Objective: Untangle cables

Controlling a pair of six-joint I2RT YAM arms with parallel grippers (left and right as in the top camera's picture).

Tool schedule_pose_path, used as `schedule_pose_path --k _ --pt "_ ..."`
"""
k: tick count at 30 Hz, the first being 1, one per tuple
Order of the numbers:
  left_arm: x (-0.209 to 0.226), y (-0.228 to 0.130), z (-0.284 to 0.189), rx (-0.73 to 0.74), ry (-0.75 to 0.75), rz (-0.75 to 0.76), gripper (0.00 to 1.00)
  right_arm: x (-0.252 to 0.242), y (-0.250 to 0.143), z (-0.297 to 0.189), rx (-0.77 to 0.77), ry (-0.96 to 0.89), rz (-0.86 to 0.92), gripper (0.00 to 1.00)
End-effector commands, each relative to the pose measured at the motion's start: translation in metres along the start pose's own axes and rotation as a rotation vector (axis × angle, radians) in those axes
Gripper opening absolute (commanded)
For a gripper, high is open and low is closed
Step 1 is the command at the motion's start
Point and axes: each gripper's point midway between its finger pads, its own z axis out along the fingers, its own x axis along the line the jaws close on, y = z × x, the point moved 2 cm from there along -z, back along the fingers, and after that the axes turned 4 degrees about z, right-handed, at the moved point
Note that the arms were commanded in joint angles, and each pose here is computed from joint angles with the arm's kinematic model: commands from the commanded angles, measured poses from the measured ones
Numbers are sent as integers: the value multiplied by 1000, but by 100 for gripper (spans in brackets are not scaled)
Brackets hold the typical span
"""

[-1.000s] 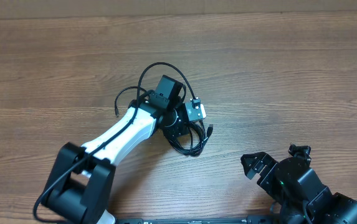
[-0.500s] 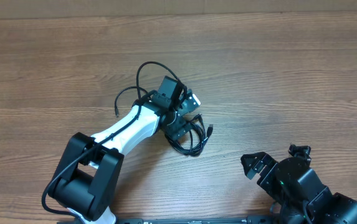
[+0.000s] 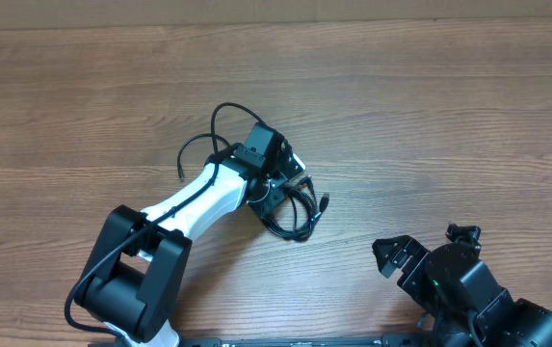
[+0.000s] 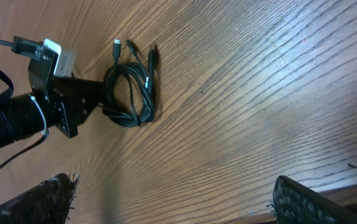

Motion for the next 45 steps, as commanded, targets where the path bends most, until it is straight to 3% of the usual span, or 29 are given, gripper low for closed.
schedule_pose_path --k 1,10,11,12,13,14,16,18,22,24,28,32,35,39,45 --pt "18 10 -7 -4 91 -15 4 -1 0 0 -3 4 0 100" --pt "44 60 -53 -110 171 -32 4 -1 0 0 -3 4 0 100" --pt "46 64 -59 -119 171 -66 20 -1 0 0 -3 4 0 100" --pt "47 66 -63 -121 169 -108 49 -1 0 0 -3 4 0 100" --pt "46 66 -67 -114 159 -174 87 -1 0 0 -3 4 0 100" --pt "45 64 -69 -103 148 -225 100 -1 0 0 -3 4 0 100" --pt "34 55 -69 -64 86 -370 99 -1 0 0 -3 4 0 100" --pt "-9 41 -69 30 -151 -606 100 -1 0 0 -3 4 0 100" --pt "-33 27 -71 116 -268 -643 100 -1 0 0 -3 4 0 100" --pt "-33 15 -70 182 -228 -784 100 -1 0 0 -3 4 0 100" --pt "-19 -16 -71 314 24 -1250 100 -1 0 0 -3 4 0 100" --pt "-19 -27 -69 330 159 -1492 88 -1 0 0 -3 4 0 100" --pt "-24 -30 -63 322 209 -1598 83 -1 0 0 -3 4 0 100" --pt "-38 -35 -51 327 224 -1632 75 -1 0 0 -3 4 0 100" --pt "-55 -45 -30 328 218 -1591 79 -1 0 0 -3 4 0 100"
